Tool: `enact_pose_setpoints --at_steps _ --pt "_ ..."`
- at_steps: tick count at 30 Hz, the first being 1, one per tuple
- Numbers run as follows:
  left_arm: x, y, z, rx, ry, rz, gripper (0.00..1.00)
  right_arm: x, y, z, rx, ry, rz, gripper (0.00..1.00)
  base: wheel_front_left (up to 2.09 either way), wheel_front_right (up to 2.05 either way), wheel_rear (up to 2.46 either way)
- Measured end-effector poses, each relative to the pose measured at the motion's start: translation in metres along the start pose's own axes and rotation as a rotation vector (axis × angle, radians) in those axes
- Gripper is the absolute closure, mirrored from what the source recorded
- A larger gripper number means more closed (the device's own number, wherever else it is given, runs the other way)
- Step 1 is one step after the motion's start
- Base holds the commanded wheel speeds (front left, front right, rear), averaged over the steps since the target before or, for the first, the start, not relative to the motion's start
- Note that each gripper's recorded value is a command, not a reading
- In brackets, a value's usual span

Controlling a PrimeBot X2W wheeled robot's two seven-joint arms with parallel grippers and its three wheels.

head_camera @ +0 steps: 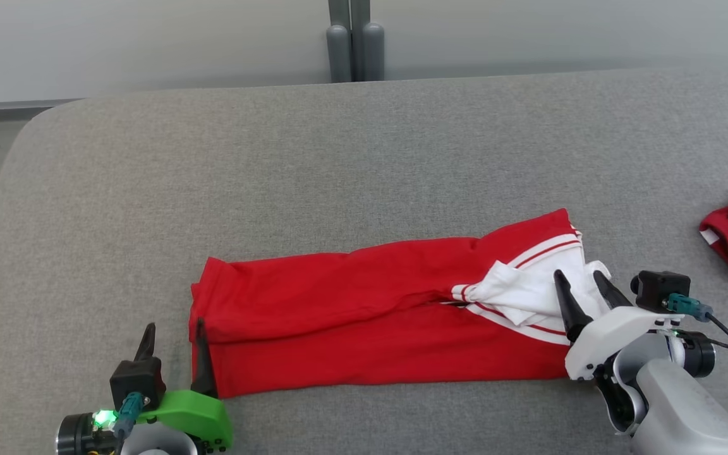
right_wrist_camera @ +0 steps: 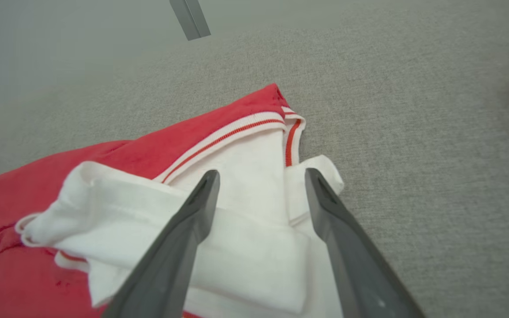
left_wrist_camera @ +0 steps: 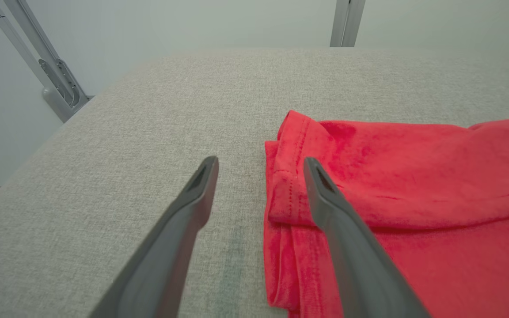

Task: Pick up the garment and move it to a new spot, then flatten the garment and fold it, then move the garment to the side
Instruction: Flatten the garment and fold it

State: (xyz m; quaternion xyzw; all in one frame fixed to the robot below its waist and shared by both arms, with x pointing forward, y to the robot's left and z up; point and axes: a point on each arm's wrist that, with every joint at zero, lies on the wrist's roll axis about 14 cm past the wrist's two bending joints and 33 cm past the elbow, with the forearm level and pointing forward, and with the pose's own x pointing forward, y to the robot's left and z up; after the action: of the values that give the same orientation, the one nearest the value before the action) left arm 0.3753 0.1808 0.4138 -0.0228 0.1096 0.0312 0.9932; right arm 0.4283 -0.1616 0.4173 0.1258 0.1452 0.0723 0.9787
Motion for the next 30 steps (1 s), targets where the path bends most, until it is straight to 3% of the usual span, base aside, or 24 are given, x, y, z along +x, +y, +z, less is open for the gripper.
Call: enact_pose_setpoints --at_steps 15,16,18,19,30 --pt "-0.007 0.012 -0.008 -0.028 0.024 0.047 0.00 0.009 0.010 -0.055 -0.042 0.221 0.016 0.00 0.00 0.00 0.00" --pt "-0.007 0.012 -0.008 -0.029 0.024 0.046 0.00 0.009 0.011 -0.055 -0.042 0.224 0.017 0.22 0.00 0.00 0.00" --pt "-0.006 0.011 -0.008 -0.028 0.024 0.044 0.00 0.010 0.011 -0.055 -0.037 0.227 0.015 0.96 0.00 0.00 0.00" --pt "-0.006 0.010 -0.008 -0.028 0.024 0.042 0.00 0.010 0.010 -0.055 -0.037 0.225 0.012 1.00 0.00 0.00 0.00" --pt "-0.003 0.004 -0.009 -0.028 0.027 0.022 0.00 0.013 -0.015 -0.034 0.009 0.115 -0.067 1.00 0.00 0.00 0.00"
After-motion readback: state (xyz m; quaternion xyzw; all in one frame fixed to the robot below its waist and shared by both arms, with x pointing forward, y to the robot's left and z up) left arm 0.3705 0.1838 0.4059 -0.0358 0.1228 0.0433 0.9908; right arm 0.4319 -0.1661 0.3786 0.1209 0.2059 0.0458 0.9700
